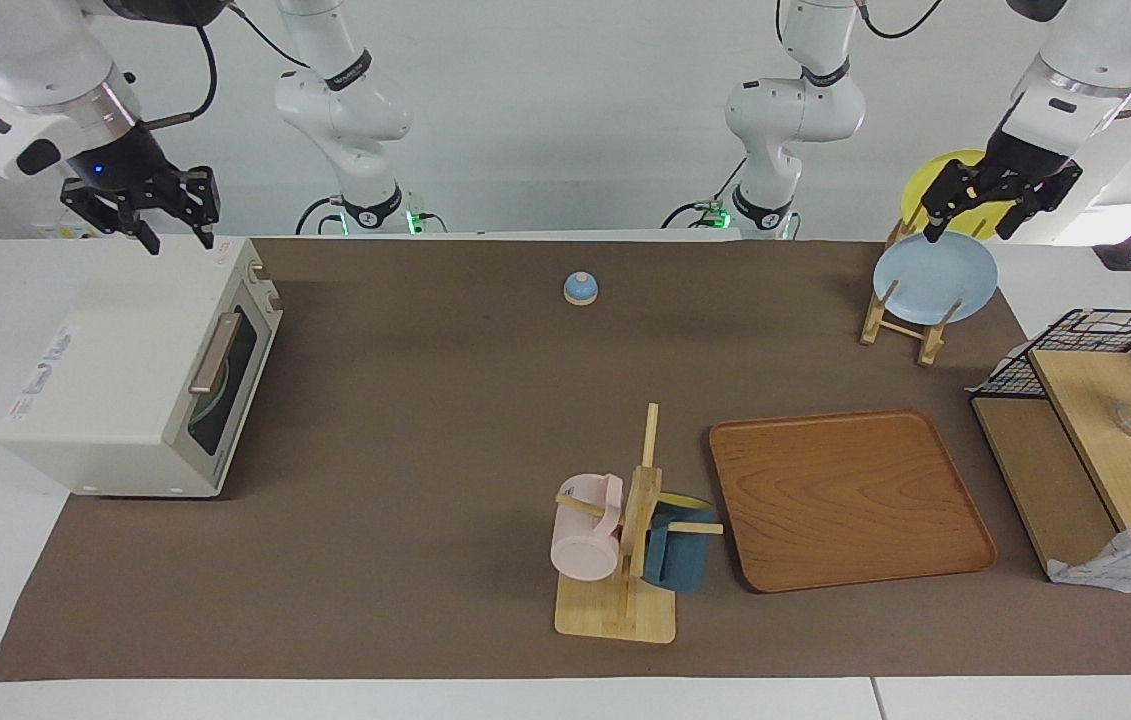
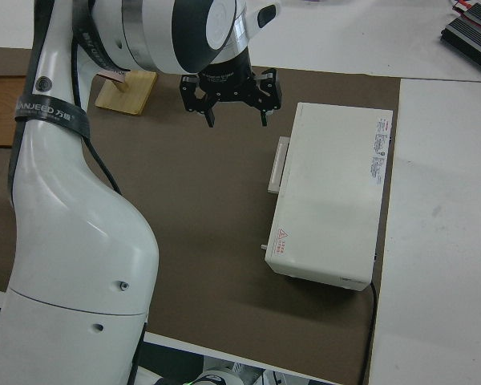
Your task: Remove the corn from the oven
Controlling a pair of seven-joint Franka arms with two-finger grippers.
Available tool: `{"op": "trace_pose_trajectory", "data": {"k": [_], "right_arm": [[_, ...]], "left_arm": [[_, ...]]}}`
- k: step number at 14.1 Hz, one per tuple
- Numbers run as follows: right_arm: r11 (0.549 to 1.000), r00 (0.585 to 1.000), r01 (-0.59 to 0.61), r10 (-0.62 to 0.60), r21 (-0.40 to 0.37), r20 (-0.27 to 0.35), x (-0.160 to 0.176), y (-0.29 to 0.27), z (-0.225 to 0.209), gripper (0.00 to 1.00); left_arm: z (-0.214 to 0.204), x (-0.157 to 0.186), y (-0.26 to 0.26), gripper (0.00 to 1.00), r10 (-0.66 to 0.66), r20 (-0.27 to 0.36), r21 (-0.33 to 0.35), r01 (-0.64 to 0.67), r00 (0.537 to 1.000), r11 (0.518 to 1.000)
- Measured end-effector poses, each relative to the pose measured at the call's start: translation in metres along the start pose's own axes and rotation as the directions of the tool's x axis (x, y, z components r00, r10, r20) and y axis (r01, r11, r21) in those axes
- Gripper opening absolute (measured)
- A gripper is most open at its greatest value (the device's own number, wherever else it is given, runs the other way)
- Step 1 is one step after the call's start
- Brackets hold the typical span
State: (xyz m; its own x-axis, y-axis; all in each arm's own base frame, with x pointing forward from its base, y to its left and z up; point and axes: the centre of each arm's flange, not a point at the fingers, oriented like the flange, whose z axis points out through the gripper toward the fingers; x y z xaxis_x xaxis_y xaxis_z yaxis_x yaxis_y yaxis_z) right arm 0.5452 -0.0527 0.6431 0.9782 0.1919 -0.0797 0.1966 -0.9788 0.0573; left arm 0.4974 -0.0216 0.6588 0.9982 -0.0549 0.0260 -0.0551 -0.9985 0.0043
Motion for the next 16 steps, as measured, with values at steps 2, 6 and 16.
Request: {"op": "trace_pose_trajectory", "data": {"k": [2,6,16], "right_arm": [[0.999,0.999,0.031,-0.031,-0.031,0.013,0.016,-0.002,0.041,0.21],[0.997,0.995,0.056,-0.052,-0.054,0.082,0.023,-0.003,0.100,0.01],[0.995,0.993,0.079,-0.073,-0.059,0.097,0.018,0.012,0.155,0.01]], "left_arm": [[0.000,0.000,0.000,1.00,0.000,0.000,0.000,0.000,1.000,1.000],[0.000,0.000,0.000,1.00,0.000,0.000,0.000,0.000,1.000,1.000],[0.000,0.000,0.000,1.00,0.000,0.000,0.000,0.000,1.000,1.000]]}}
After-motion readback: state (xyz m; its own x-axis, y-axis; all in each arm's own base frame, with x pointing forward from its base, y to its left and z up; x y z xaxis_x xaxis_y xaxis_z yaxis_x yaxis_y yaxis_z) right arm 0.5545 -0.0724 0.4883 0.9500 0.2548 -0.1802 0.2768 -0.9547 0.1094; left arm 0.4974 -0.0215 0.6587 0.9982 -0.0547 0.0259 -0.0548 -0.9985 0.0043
